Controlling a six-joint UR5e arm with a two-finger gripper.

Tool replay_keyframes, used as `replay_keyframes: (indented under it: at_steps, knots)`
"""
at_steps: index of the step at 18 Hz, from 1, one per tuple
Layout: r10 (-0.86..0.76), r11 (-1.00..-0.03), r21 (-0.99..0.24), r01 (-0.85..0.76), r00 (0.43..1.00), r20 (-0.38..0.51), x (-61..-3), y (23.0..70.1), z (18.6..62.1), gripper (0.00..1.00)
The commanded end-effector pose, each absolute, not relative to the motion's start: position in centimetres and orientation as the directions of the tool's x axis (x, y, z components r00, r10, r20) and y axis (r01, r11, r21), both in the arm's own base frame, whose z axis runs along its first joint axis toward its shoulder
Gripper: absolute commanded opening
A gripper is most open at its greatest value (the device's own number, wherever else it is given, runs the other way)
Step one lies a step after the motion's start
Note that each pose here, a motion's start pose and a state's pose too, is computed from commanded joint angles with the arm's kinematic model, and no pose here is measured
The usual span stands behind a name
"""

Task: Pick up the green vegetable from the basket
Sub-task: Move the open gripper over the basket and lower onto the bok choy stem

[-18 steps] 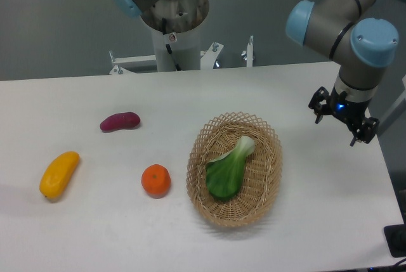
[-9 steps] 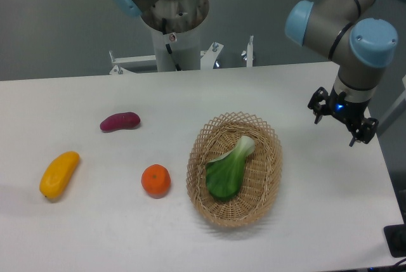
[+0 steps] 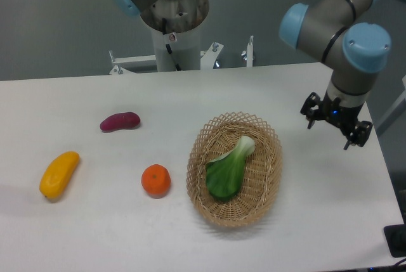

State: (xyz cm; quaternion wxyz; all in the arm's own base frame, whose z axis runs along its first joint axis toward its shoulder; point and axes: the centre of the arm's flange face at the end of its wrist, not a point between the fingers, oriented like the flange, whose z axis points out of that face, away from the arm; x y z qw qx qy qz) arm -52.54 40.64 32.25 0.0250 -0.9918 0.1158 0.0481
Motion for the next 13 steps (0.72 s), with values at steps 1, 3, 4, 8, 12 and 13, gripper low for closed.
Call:
replay_keyframes:
  at_steps: [1,3,4,8,12,13]
  knots:
    - [-0.227,-0.972,-0.039,-0.232,0.969,-0.098,-51.8,41.5,32.0,1.0]
    - [-0.243,-0.968,-0.041,-0.247,0.966,-0.086,-50.2,42.5,31.6,1.0]
    - [-0.255,-0.965,-0.037,-0.258,0.964,-0.075,-49.2,43.0,31.0,1.0]
    - [-0.208,-0.977,-0.033,-0.21,0.977,-0.04,-45.6,44.8,29.3,1.0]
    - [-0.237,-0.971,-0.016,-0.237,0.972,0.006,-42.4,46.2,27.0,1.0]
    - [-0.246,-0.969,-0.011,-0.246,0.969,0.017,-41.6,46.4,26.4,1.0]
